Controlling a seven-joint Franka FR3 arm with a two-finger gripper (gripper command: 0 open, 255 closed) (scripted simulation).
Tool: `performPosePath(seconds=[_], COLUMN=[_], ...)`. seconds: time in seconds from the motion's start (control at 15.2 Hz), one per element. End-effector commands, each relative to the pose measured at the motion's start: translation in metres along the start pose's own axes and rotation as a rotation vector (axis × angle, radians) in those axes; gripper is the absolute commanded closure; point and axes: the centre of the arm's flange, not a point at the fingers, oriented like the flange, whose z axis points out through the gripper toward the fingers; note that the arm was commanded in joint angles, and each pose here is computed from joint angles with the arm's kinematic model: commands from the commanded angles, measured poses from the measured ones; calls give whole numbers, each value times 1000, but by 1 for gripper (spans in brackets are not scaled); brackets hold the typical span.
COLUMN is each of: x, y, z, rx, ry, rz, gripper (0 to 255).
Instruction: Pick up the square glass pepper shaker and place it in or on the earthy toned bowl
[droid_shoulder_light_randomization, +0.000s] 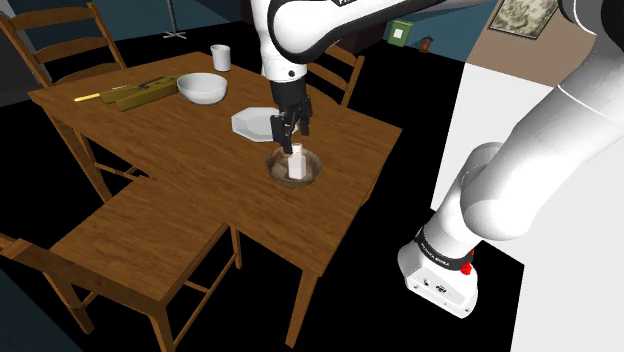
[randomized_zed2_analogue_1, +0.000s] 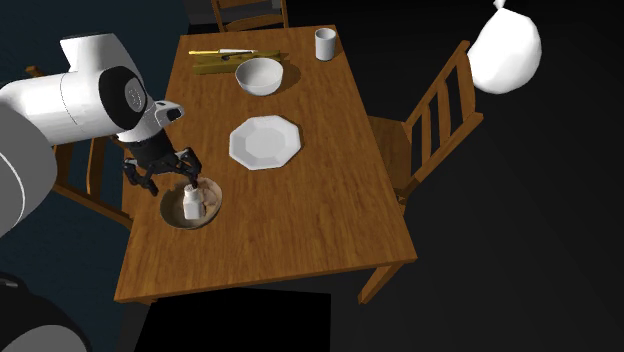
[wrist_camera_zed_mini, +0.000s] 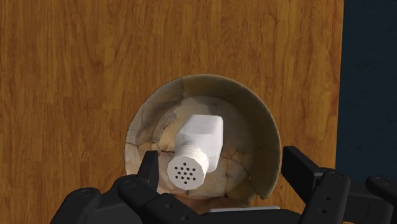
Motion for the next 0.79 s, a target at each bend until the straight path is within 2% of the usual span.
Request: performPosePath(seconds=[0.0, 0.2, 0.73], x=[0, 0, 0], y=[0, 0, 0], z=[-13, -50, -50], rx=[0, 0, 0], ry=[0, 0, 0], rz=[0, 0, 0], gripper=[0, 0, 0])
